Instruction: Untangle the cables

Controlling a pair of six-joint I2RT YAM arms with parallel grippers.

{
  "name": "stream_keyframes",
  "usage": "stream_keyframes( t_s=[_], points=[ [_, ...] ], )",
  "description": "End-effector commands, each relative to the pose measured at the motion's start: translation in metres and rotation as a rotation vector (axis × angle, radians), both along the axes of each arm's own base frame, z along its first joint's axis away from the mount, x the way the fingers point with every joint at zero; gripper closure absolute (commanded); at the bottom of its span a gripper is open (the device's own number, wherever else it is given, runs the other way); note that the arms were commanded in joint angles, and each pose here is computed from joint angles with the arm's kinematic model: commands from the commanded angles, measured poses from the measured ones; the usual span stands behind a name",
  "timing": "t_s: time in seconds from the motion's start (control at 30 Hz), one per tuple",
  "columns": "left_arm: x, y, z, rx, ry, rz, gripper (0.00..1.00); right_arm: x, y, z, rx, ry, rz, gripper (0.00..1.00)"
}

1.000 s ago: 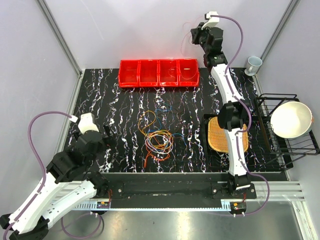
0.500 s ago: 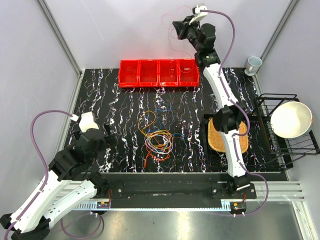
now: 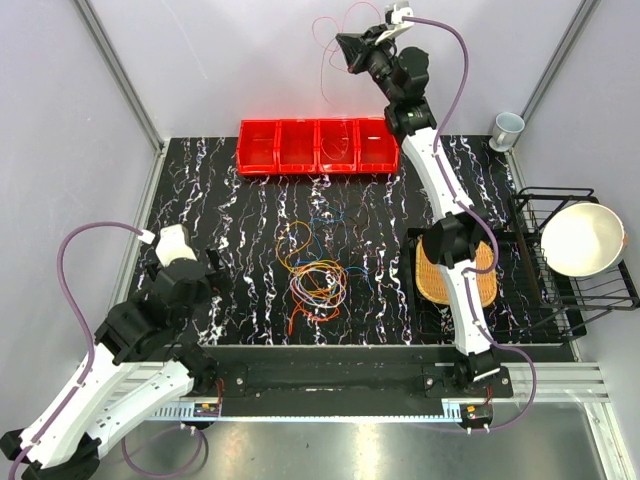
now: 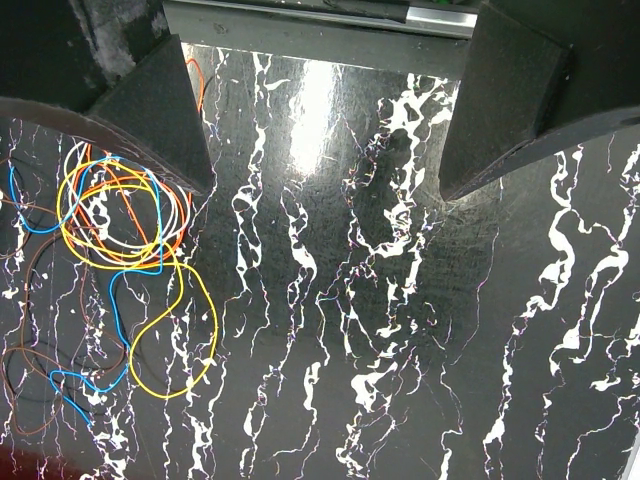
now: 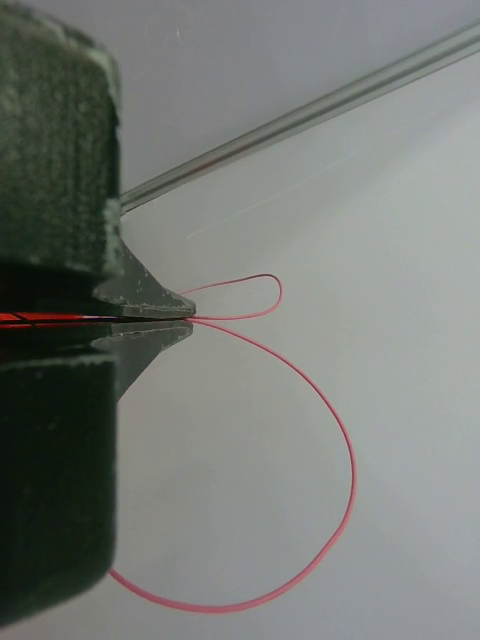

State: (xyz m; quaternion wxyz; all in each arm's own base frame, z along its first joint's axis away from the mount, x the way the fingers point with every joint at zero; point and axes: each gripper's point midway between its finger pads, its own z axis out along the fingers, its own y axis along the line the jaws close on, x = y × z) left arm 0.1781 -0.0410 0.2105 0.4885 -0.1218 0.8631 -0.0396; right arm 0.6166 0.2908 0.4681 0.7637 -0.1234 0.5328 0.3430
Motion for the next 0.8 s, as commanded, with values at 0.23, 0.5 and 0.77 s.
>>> stream_keyframes(
  t_s=[0.23, 0.5, 0.77],
  points=[
    [0.006, 0.0, 0.007, -0.022, -0.045, 0.023, 0.01, 0.031, 0.002, -0.036, 0.027, -0.018, -0.071, 1.0],
    [0.008, 0.003, 0.007, -0.023, -0.044, 0.036, 0.01, 0.045, 0.009, -0.067, 0.075, -0.004, -0.053, 1.0],
    [0.008, 0.004, 0.008, -0.024, -0.046, 0.039, 0.01, 0.065, 0.011, -0.116, 0.048, 0.065, -0.087, 1.0]
  ],
)
